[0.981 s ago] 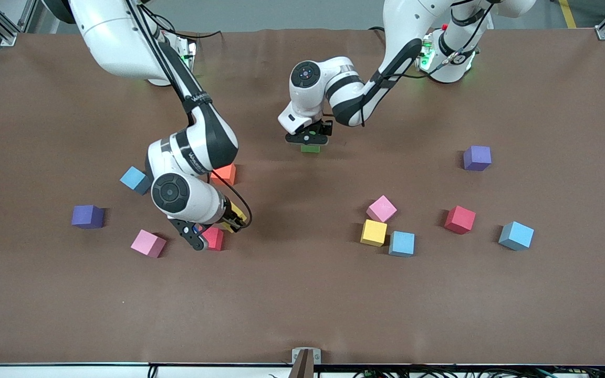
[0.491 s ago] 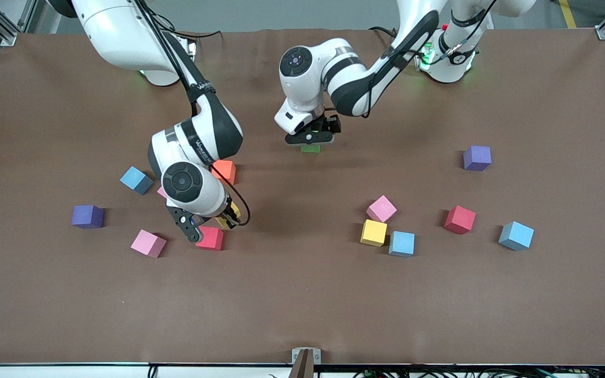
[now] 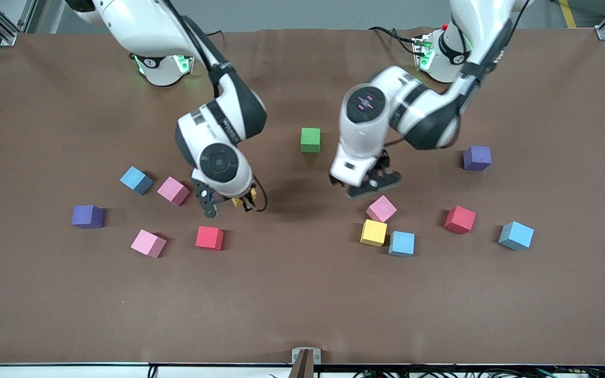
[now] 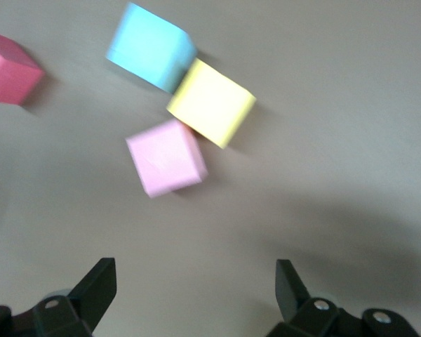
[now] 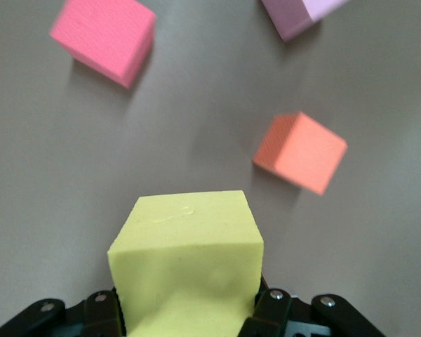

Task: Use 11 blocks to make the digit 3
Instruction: 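Carry the yellow cube beside green with the right gripper while the left grasps pink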

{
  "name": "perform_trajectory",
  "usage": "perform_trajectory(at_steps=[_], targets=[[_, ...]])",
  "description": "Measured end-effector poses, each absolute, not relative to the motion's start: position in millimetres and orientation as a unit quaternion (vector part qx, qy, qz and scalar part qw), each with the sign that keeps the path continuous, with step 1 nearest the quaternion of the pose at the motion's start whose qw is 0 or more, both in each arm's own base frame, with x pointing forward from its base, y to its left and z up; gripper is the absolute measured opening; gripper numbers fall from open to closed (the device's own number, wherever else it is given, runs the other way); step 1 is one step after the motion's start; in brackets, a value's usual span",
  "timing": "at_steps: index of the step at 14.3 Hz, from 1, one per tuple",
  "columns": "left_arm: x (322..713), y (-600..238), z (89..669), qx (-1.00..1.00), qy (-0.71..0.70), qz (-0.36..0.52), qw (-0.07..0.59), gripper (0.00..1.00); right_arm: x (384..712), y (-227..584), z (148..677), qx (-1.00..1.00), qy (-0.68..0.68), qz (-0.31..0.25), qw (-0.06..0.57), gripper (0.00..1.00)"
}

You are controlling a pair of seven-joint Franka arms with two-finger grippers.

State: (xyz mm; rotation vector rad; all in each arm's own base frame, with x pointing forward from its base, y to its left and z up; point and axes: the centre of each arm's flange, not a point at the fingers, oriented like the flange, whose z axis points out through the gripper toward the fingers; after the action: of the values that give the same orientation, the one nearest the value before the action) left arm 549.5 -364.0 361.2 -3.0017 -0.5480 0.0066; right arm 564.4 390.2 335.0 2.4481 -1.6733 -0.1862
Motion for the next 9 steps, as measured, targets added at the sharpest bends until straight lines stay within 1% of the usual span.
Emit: perform_trajectory(at_steps=[1, 3, 6, 9], targets=[[561.6, -345.3, 352.8, -0.980, -0.195, 0.009, 0.048, 1.00, 556.9, 398.8, 335.4, 0.814, -0.572, -0.060, 0.087, 0.59], [570.4, -330.6, 326.3, -0.974, -0.217, 0.030, 0.055, 1.00, 545.9, 409.2, 328.1, 0.800, -0.592, -0.062, 0.079, 0.59], [568.5, -333.2, 291.7, -0.964, -0.254, 0.052, 0.063, 1.00, 535.1, 395.2, 307.1, 0.775, -0.627, -0.070, 0.019, 0.59], [572.3, -322.0, 268.1, -0.957, -0.277, 0.057, 0.057, 1.00, 510.4, 375.8, 293.7, 0.743, -0.663, -0.090, -0.005, 0.59]])
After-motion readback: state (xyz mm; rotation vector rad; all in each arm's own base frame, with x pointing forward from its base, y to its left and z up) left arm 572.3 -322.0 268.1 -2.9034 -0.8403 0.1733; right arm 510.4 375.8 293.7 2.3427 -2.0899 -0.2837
